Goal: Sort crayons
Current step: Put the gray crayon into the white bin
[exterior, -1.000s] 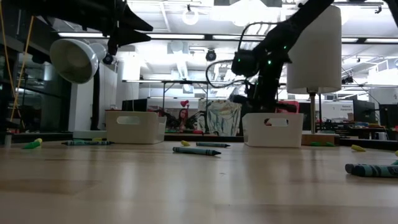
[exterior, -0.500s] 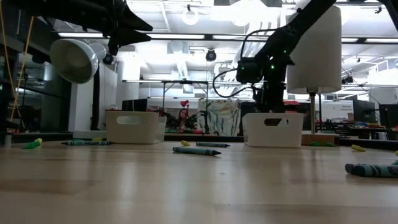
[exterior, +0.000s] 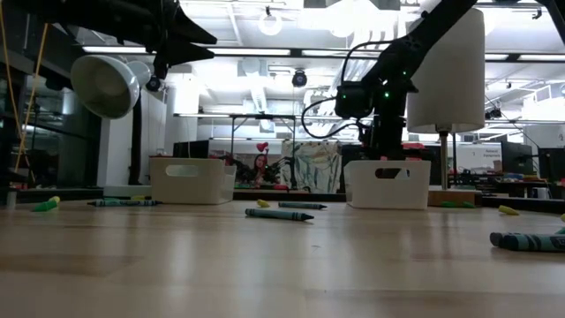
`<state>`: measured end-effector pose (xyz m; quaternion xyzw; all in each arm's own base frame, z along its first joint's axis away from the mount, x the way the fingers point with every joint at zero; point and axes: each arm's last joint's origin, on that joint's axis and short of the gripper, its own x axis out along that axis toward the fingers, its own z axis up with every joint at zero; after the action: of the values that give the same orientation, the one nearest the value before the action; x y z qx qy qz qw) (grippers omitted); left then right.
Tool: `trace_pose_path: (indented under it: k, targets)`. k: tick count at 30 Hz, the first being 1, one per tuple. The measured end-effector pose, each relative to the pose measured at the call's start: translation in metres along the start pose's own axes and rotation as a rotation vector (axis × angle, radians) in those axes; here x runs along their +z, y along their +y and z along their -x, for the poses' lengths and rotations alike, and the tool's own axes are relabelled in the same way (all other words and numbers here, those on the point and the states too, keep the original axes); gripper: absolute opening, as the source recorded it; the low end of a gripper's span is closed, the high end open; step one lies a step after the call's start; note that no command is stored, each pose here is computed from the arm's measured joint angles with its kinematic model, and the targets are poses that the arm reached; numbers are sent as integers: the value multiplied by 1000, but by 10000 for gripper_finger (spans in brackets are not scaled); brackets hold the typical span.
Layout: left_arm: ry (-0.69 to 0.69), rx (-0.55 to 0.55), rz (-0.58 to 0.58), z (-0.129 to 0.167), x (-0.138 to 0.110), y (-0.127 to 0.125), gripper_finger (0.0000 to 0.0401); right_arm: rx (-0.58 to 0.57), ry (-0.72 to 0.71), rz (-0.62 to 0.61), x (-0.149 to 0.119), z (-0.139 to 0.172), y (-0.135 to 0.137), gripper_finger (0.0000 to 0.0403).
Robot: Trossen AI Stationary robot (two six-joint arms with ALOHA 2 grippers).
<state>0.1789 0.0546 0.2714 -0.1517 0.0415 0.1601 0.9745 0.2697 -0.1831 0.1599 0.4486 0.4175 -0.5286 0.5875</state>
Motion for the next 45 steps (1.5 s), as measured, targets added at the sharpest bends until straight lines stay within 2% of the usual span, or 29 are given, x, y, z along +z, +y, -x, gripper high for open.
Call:
trace_pose_path:
  k: [5, 26, 30, 39, 45]
  targets:
    - [0, 1, 49, 0, 0, 0, 140, 0, 0, 0, 0, 0, 0, 29]
    - [2, 4, 49, 0, 0, 0, 140, 1, 2, 1, 0, 0, 0, 33]
    - [2, 4, 49, 0, 0, 0, 140, 1, 2, -2, 0, 0, 0, 56]
    - [2, 4, 48, 0, 0, 0, 140, 2, -1, 15, 0, 8, -3, 141]
    - [1, 7, 43, 0, 0, 0, 140, 13, -28, 57, 0, 22, -6, 160]
